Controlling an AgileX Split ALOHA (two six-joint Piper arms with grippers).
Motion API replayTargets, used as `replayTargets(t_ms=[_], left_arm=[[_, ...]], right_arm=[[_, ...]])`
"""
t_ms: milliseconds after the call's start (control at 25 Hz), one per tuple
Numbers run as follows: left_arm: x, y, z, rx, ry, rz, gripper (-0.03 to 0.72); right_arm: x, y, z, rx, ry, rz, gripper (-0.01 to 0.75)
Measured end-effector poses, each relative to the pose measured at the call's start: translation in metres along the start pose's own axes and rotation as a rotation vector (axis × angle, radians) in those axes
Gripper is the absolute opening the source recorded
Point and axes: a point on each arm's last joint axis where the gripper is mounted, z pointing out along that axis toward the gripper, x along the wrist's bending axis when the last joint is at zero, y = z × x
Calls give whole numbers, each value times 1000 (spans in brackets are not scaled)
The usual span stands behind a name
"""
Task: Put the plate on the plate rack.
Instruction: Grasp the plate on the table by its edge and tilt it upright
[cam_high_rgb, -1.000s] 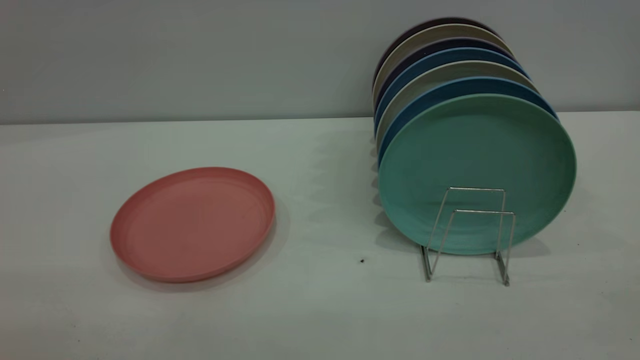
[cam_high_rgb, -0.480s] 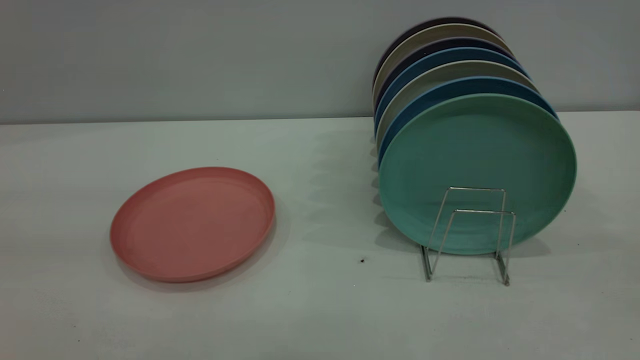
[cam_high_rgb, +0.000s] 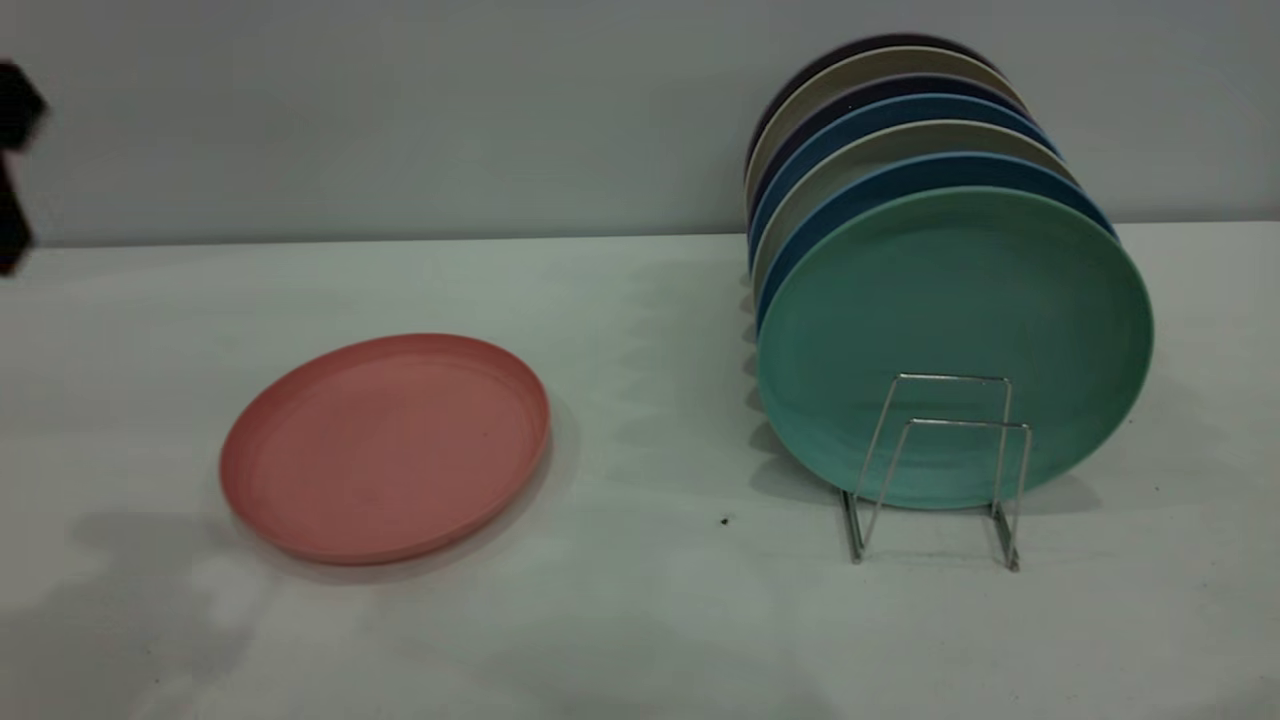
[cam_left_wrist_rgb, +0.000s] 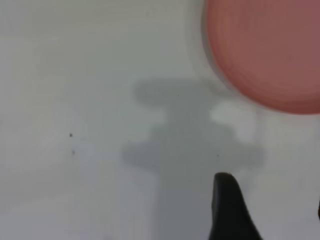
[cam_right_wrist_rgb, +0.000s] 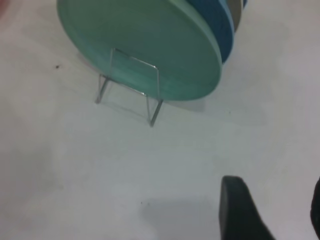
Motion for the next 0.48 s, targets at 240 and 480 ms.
replayTargets(t_ms=[240, 480], left_arm=[[14, 11, 44, 97, -79, -57, 460], [40, 20, 79, 117, -259, -137, 460]], right_arm=[[0, 0, 4, 12, 2, 0, 365], [0, 1, 4, 12, 1, 0, 365]])
